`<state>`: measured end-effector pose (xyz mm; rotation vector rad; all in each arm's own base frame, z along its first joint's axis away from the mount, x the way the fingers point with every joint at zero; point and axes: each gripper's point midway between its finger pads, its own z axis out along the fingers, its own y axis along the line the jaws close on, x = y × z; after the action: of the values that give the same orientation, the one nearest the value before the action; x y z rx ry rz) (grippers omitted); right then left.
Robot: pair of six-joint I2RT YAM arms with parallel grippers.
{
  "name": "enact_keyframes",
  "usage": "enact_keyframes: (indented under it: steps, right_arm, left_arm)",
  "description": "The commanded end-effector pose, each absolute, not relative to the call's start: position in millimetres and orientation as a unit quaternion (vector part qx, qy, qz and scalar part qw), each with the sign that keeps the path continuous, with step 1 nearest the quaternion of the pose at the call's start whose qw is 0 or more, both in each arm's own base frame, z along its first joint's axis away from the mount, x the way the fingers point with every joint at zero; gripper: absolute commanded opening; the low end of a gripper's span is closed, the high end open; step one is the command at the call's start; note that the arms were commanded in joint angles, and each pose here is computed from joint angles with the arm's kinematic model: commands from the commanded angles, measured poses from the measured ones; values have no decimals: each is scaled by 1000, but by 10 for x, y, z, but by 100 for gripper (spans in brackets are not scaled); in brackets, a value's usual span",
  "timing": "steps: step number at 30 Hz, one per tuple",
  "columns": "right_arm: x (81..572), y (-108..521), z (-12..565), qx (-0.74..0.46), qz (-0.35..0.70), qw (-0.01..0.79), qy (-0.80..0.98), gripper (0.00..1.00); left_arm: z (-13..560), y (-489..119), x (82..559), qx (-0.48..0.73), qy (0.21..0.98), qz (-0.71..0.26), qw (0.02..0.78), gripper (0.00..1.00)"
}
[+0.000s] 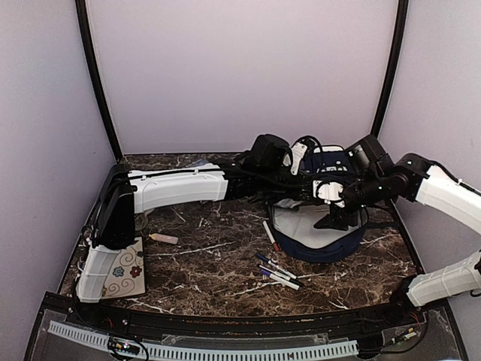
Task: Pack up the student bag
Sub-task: Place the largest pocket of the bag in the student bag.
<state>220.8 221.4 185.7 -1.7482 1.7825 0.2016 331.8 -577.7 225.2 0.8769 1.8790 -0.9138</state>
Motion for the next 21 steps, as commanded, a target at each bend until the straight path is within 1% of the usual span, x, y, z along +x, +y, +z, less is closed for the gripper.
enact_keyframes:
  steps: [1,4,7,8,11,12,15,17,21]
  right_arm:
    - [1691,2344,2310,-681,200,282,646,62]
    - [1746,2281,2459,-682,174,288,649,62]
    - [1942,2188,2606,-673,133,303,661,61]
    - [1998,2164,2661,-669,131,305,665,61]
    - [2181,2131,2858,-655,137,321,670,61]
    - [2266,2129,2917,-647,135,330,674,61]
    - [2643,2142,2981,-605,105,368,698,62]
    - [2840,2195,2941,-579,97,387,711,62]
    - [3233,2397,2850,-521,115,416,737,63]
  left_arm:
    - [2571,-5664,3082,350,741,-401,408,0]
    - [2334,-5654,3018,352,751,-408,383,0]
    - [2172,-5644,2964,352,756,-414,364,0]
    - [2120,-5639,2939,353,759,-416,356,3]
    - [2053,-5583,2931,342,776,-407,338,25]
    - [2061,-5538,2946,335,784,-401,336,29]
    - [2143,-5326,2990,320,796,-383,342,36]
    - [2263,-5128,3015,309,798,-371,361,41]
    - [2384,-4595,3140,264,816,-335,389,56]
